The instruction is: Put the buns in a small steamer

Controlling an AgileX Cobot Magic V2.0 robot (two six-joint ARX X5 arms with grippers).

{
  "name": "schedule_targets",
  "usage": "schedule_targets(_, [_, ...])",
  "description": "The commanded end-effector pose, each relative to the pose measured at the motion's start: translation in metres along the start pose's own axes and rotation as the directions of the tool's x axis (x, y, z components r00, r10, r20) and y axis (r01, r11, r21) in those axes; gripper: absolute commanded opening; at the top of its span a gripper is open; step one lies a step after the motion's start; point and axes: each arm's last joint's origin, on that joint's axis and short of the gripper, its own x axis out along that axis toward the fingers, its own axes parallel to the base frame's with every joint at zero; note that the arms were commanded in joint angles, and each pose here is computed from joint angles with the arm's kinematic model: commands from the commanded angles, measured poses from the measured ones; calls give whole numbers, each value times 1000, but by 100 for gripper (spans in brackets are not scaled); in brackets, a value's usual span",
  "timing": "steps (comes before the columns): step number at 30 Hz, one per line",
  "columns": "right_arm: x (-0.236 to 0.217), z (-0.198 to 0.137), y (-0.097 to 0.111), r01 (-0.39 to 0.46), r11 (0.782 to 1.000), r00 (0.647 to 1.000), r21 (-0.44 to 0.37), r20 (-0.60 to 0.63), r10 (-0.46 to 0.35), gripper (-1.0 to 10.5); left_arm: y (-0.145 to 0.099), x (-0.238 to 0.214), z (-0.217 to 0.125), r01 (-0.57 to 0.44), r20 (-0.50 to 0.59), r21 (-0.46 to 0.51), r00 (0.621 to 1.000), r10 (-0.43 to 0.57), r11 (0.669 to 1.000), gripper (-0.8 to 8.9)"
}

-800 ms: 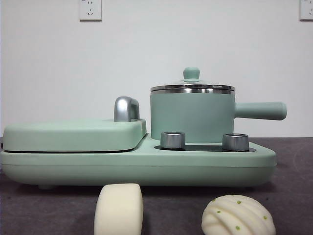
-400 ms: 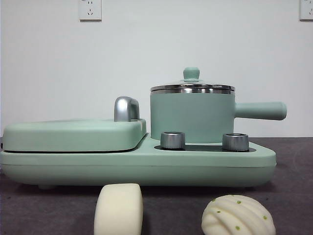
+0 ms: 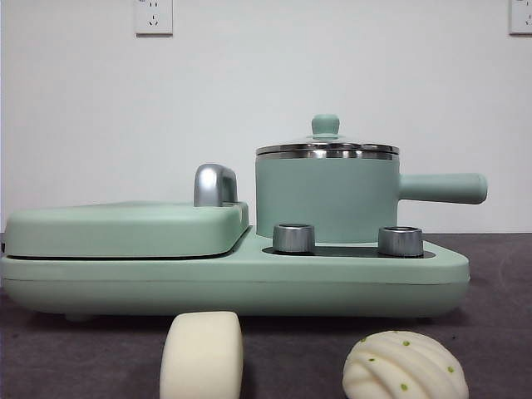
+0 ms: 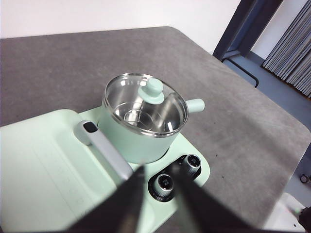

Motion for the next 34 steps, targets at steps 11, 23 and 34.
schedule_targets(11, [-2, 4, 2, -5, 1000, 1000, -24, 16, 5, 442, 0, 3, 6, 11, 13, 14, 1000, -11, 1000, 531])
schedule_targets(23, [-2, 4, 2, -6, 1000, 1000, -2, 13, 6, 442, 17, 42, 19, 13, -130, -67, 991, -22, 998, 529])
schedule_targets(34, [-2, 4, 2, -5, 1000, 1000, 8, 13, 5, 442, 27, 116, 62, 45, -388, -96, 918, -78, 994, 528])
